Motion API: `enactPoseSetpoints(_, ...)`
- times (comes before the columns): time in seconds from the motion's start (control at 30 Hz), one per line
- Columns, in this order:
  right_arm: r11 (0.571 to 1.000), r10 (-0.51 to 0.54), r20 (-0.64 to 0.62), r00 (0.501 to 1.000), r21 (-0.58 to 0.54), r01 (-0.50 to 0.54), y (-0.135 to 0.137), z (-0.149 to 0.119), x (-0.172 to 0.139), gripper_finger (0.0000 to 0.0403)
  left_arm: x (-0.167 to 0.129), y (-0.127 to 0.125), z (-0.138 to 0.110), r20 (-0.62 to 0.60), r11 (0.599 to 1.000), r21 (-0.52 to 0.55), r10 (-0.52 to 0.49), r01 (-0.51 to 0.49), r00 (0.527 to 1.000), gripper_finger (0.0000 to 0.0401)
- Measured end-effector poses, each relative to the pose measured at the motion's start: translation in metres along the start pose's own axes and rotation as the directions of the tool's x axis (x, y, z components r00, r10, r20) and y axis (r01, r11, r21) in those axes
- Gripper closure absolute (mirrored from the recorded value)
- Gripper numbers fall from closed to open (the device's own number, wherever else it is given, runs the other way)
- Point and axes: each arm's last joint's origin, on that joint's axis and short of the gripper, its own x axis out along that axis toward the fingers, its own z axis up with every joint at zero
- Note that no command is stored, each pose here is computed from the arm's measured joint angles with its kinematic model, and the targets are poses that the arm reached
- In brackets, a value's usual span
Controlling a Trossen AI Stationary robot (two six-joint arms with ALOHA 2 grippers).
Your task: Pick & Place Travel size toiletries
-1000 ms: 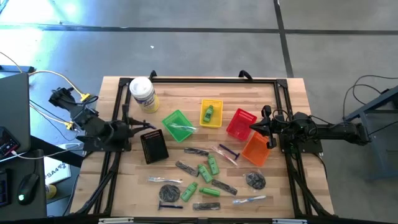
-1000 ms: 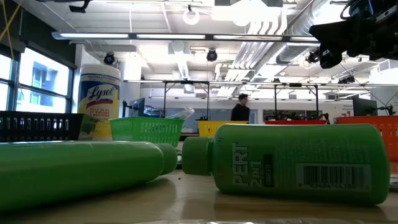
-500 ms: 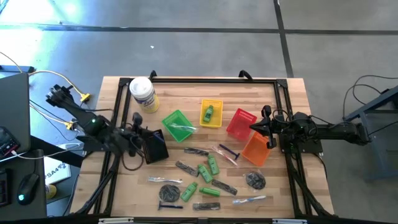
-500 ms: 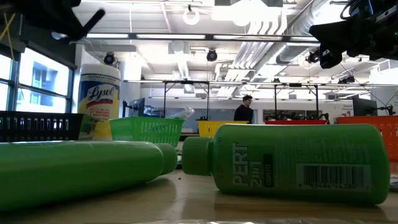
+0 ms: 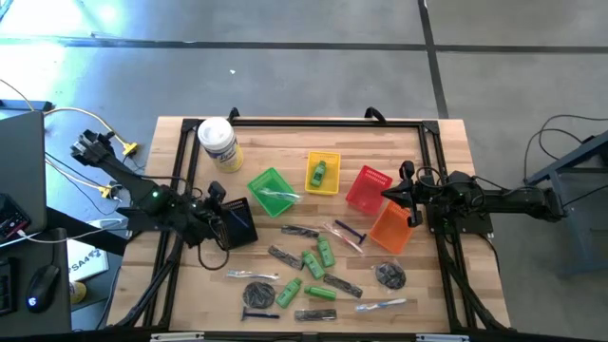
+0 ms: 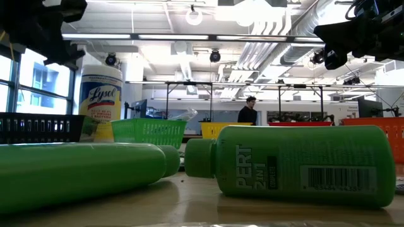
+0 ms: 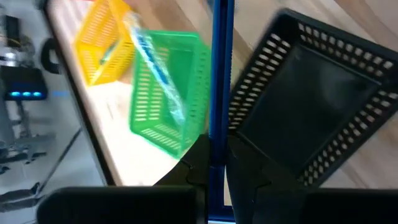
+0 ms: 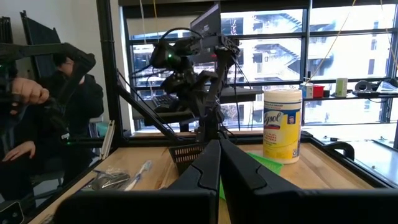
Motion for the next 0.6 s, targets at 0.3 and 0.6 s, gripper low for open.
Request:
enactPoseSetpoints(0.3,1.000,0.000,0.000,1.000,0.000,0.000,0.000,0.000,0.000,0.0400,0.025,-0.015,0.015,-0.128,0.990,0.125,-0.043,0.059,0.991,0.0379)
enactPoseSetpoints(0.6,1.000,0.000,0.000,1.000,0.000,0.000,0.000,0.000,0.000,0.0400,0.045,-0.028,0.024,-0.224,0.974,0.196,-0.071,0.116,0.972,0.0379)
